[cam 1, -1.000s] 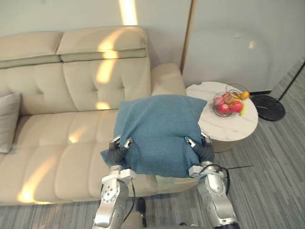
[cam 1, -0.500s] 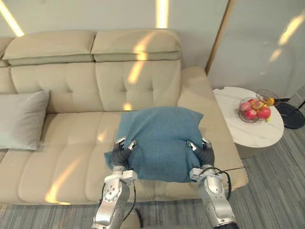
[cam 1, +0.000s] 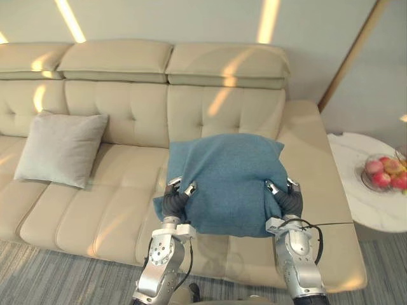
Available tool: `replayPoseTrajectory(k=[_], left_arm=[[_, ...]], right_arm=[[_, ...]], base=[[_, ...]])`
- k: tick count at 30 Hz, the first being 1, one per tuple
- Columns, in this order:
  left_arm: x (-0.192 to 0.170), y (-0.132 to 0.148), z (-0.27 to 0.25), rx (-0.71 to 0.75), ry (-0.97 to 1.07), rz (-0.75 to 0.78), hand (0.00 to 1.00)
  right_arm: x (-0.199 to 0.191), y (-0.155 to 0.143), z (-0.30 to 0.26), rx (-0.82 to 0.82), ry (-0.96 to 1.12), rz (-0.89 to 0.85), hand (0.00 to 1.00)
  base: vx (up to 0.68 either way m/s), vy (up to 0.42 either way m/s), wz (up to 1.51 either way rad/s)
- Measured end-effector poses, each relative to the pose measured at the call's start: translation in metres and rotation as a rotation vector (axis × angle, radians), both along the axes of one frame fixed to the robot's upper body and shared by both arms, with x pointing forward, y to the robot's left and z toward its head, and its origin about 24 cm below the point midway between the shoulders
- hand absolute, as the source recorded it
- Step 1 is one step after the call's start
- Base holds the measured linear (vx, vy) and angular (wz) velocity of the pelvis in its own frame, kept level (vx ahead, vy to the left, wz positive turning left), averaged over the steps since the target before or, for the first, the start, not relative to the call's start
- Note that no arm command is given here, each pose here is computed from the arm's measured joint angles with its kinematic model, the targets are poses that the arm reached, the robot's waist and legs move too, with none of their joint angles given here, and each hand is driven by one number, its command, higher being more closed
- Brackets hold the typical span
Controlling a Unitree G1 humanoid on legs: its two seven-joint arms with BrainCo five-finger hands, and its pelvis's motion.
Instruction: Pick up cushions and gather them together orderly.
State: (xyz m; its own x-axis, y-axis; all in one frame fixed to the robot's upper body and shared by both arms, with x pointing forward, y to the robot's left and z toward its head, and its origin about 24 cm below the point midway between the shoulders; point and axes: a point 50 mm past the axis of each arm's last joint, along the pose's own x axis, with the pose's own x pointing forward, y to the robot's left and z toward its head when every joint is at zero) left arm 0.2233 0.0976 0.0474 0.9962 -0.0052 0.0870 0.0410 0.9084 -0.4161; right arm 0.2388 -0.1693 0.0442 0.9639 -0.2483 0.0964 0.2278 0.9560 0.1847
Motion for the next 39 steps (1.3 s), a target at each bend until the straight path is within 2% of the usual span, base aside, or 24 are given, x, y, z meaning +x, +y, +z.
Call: replayPoseTrajectory(k=[8, 19, 25, 33, 36, 39], left_arm=[[0.001, -0.006, 0.001, 0.012, -0.007, -0.035, 1.00], [0.000, 0.001, -0.005, 0.076, 0.008, -0.040, 1.00], [0.007, 0.004, 0.004, 0.080, -0.026, -0.014, 1.00], [0.051, 0.003, 0.108, 0.051, -0.421, 0.125, 1.00], [0.075, -0.002, 0.158, 0.053, -0.581, 0.180, 1.00], [0.113, 0.003, 0.230, 0.148, -0.726, 0.268, 1.00]], right_arm=[[0.003, -0.005, 0.006, -0.004, -0.022, -0.034, 1.00], [0.004, -0.002, -0.001, -0.005, 0.007, -0.016, 1.00], [0.013, 0.003, 0.015, -0.038, -0.052, -0.010, 1.00], [0.044, 0.021, 0.107, -0.001, -0.405, -0.050, 1.00], [0.072, 0.023, 0.153, -0.021, -0.528, -0.094, 1.00], [0.112, 0.026, 0.225, -0.071, -0.635, -0.121, 1.00]], base=[[0.04, -0.033, -0.05], [-0.03, 0.086, -0.16], [-0.11, -0.002, -0.10], [-0.14, -0.051, -0.01], [-0.11, -0.060, 0.14], [-0.08, -0.027, 0.05]])
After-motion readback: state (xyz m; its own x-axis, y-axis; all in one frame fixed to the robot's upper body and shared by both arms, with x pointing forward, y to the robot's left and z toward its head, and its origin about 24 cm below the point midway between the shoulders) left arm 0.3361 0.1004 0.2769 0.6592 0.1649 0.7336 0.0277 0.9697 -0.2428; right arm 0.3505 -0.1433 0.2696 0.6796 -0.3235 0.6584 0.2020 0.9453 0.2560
